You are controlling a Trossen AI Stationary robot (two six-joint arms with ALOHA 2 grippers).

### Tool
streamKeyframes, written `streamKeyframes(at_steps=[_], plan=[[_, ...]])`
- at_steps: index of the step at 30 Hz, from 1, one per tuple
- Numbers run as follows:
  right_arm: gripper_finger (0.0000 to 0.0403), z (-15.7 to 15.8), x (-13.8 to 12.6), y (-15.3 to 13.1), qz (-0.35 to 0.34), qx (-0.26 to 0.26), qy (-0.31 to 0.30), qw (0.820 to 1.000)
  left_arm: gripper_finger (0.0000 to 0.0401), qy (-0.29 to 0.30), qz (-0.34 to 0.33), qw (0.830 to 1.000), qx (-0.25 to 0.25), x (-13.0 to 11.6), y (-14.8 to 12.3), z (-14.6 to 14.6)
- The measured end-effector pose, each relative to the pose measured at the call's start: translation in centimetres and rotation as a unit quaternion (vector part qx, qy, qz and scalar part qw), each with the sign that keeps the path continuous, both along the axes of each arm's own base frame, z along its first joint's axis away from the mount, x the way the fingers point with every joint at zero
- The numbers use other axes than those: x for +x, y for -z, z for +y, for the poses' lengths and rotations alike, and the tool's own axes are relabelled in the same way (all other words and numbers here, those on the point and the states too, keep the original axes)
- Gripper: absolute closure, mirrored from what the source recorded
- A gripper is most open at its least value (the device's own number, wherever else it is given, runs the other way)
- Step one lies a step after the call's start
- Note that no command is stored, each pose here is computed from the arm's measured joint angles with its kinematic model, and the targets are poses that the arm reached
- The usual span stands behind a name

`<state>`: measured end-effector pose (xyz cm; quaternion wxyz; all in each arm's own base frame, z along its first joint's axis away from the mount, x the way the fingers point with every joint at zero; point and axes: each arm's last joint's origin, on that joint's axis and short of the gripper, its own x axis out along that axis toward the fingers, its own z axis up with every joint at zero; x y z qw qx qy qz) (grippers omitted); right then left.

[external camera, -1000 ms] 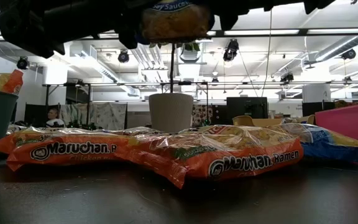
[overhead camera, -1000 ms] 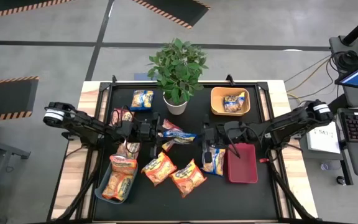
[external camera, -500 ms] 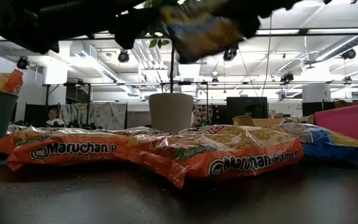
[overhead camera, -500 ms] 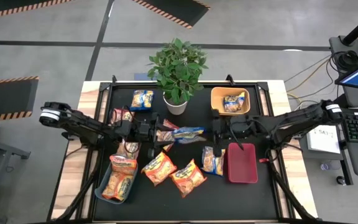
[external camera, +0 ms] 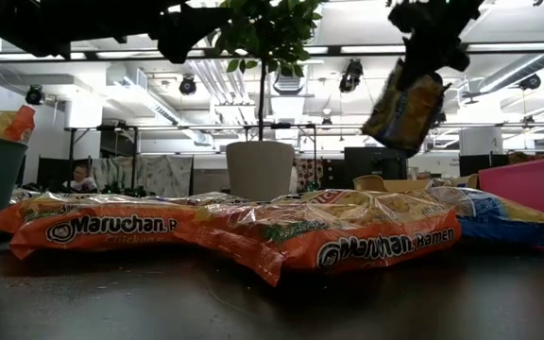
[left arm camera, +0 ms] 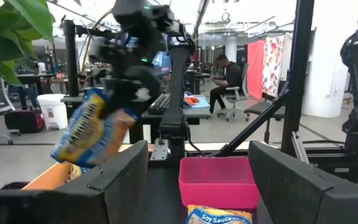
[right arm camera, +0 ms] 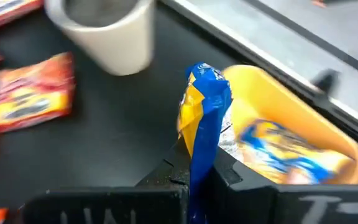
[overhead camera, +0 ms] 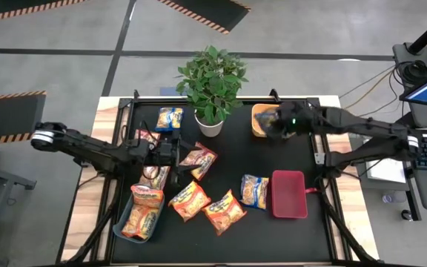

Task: Sort Maruchan noodles
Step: Put the blue noodle pack into the yellow bin

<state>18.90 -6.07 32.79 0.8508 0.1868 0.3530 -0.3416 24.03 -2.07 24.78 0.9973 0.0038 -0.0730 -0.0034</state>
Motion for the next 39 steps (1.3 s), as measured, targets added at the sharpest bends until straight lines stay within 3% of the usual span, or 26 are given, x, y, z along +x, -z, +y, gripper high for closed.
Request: streamKeyframes(at_steps=[7, 20, 28, 39], plan=[[0.0394, -4.3, -1.1, 1.1, 0.018, 0.028, 0.099, 0.995, 0.0140, 0.000, 0.002, 1.000, -0.003, 0.0, 0.0, 0.0], [0.0394, -8.3, -0.6, 6.9, 0.067, 0.075, 0.170, 0.980, 0.0140, 0.000, 0.005, 1.000, -0.008, 0.0, 0.1, 0.0], [0.0391, -9.6, 0.3, 9.2, 0.135, 0.050, 0.201, 0.969, 0.0140, 0.000, 0.005, 1.000, -0.011, 0.0, 0.1, 0.0], [0.0309, -10.5, 1.1, 11.3, 0.191, 0.040, 0.216, 0.957, 0.0140, 0.000, 0.004, 1.000, -0.011, 0.0, 0.1, 0.0]])
